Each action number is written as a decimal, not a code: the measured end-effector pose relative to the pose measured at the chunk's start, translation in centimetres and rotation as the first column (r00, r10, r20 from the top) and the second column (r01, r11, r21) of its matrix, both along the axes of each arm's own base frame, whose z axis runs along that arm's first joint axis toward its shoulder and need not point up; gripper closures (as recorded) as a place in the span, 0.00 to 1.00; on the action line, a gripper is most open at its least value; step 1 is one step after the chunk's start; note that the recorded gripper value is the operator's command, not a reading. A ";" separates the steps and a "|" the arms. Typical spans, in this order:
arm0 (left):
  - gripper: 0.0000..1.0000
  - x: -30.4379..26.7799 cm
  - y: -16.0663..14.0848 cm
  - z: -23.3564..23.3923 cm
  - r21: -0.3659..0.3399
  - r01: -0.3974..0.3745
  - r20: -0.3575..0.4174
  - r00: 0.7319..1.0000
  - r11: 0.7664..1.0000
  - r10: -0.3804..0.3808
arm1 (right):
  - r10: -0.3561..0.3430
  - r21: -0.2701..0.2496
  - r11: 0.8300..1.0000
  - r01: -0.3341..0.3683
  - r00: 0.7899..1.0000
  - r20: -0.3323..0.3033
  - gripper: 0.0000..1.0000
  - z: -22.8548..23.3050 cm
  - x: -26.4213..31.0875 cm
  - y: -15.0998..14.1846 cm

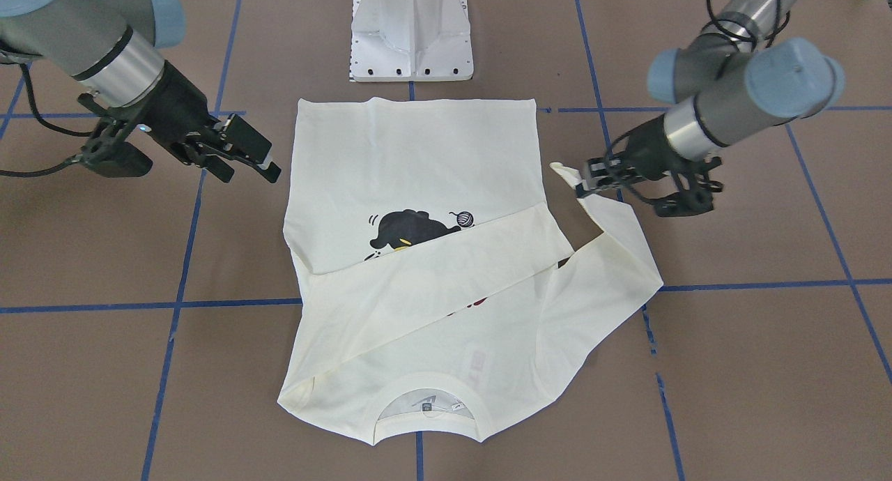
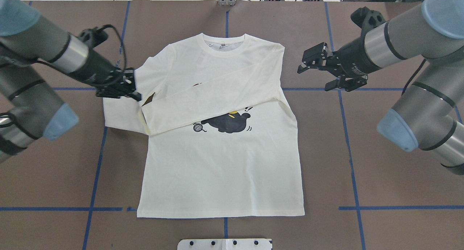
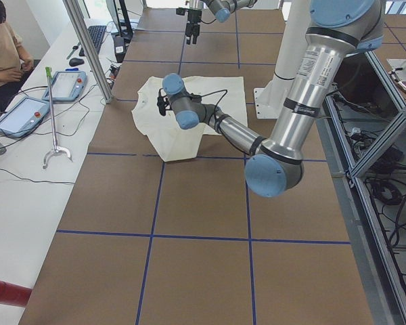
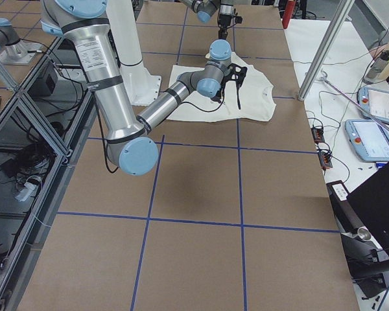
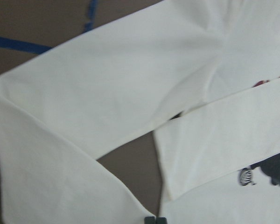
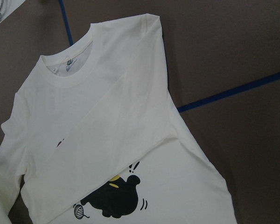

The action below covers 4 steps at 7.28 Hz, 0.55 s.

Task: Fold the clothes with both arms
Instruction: 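Grasp the other sleeve with the left gripper and fold it across the shirt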

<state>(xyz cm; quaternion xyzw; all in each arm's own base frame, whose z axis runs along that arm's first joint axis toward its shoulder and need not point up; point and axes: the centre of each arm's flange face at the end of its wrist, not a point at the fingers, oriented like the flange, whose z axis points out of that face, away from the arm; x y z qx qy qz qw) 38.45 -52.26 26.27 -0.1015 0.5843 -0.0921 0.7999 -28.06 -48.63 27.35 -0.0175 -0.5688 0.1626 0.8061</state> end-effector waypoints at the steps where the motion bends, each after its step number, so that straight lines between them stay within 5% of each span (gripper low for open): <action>1: 1.00 6.9 -1.0 -7.3 -0.044 0.039 -0.009 0.999 0.998 -0.040 | 0.000 0.019 1.000 0.001 1.000 -0.022 0.00 2.2 2.5 -0.5; 3: 1.00 20.4 0.5 -19.1 -0.019 0.107 -0.036 0.994 0.994 -0.108 | 0.001 0.056 0.998 0.003 0.998 -0.062 0.00 5.5 5.8 -0.8; 4: 0.37 25.5 2.9 -22.4 0.016 0.142 -0.066 0.988 0.990 -0.140 | -0.001 0.064 0.998 0.005 0.998 -0.069 0.00 6.0 6.3 -0.9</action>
